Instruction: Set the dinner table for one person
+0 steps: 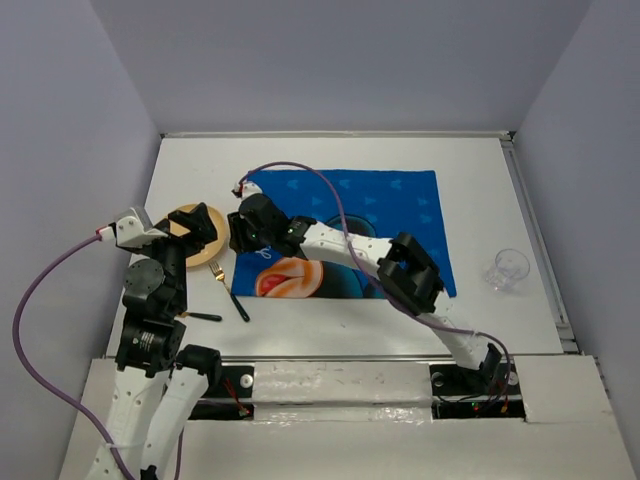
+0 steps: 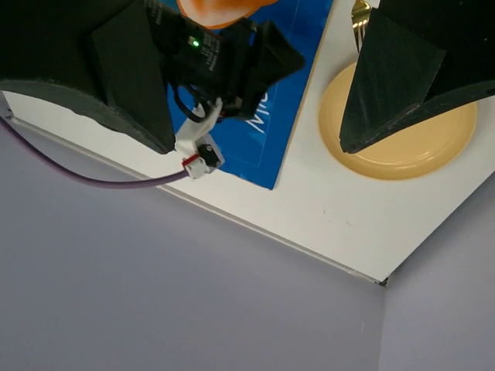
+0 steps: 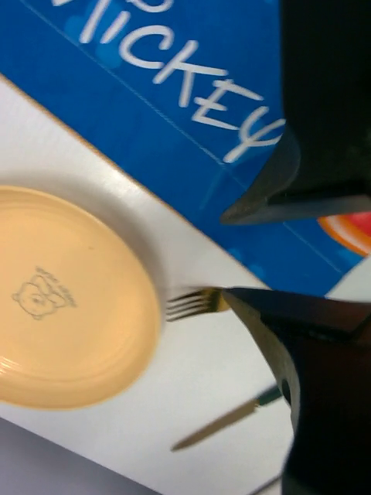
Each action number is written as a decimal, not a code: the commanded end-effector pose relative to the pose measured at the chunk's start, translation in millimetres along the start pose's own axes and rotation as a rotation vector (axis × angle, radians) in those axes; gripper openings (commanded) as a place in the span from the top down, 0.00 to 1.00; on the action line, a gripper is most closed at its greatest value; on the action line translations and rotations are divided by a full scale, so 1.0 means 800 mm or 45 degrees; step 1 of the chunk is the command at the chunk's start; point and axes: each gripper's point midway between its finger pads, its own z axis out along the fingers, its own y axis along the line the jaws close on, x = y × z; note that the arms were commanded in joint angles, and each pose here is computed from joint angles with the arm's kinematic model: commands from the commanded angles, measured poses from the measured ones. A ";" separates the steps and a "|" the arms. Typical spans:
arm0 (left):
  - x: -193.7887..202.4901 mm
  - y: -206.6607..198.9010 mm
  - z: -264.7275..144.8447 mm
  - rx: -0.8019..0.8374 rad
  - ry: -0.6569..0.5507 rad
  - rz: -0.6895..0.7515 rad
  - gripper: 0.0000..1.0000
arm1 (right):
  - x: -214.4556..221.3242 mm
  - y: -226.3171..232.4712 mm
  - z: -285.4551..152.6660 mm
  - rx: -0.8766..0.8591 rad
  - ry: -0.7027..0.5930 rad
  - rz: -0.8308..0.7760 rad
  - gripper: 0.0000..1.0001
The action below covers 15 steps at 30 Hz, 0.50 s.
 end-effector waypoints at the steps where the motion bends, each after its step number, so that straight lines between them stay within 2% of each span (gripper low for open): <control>1: -0.024 -0.004 0.004 -0.011 -0.099 0.001 0.01 | -0.050 0.002 0.028 0.031 -0.098 -0.019 0.44; 2: -0.023 -0.005 0.004 -0.006 -0.095 0.004 0.01 | -0.082 0.018 0.027 0.004 -0.174 0.010 0.40; 3: -0.020 -0.006 0.005 -0.004 -0.086 0.005 0.01 | -0.083 0.018 0.035 0.009 -0.181 0.025 0.36; 4: -0.019 -0.007 0.005 0.002 -0.083 0.006 0.01 | -0.062 0.007 0.059 0.036 -0.148 0.035 0.32; 5: -0.019 -0.008 0.004 0.006 -0.083 0.003 0.01 | -0.074 0.015 0.061 0.012 -0.182 0.067 0.32; 6: -0.020 -0.008 0.003 0.009 -0.086 0.002 0.01 | -0.054 0.007 0.079 0.023 -0.149 0.082 0.32; 10: -0.020 -0.010 0.003 0.019 -0.084 -0.001 0.01 | -0.043 -0.021 0.102 0.075 -0.146 0.165 0.36; 12: -0.019 -0.013 0.004 0.031 -0.076 -0.005 0.01 | -0.043 -0.015 0.108 0.044 -0.151 0.189 0.38; 15: -0.014 -0.013 0.007 0.028 -0.059 0.004 0.01 | -0.029 -0.029 0.125 0.028 -0.118 0.262 0.49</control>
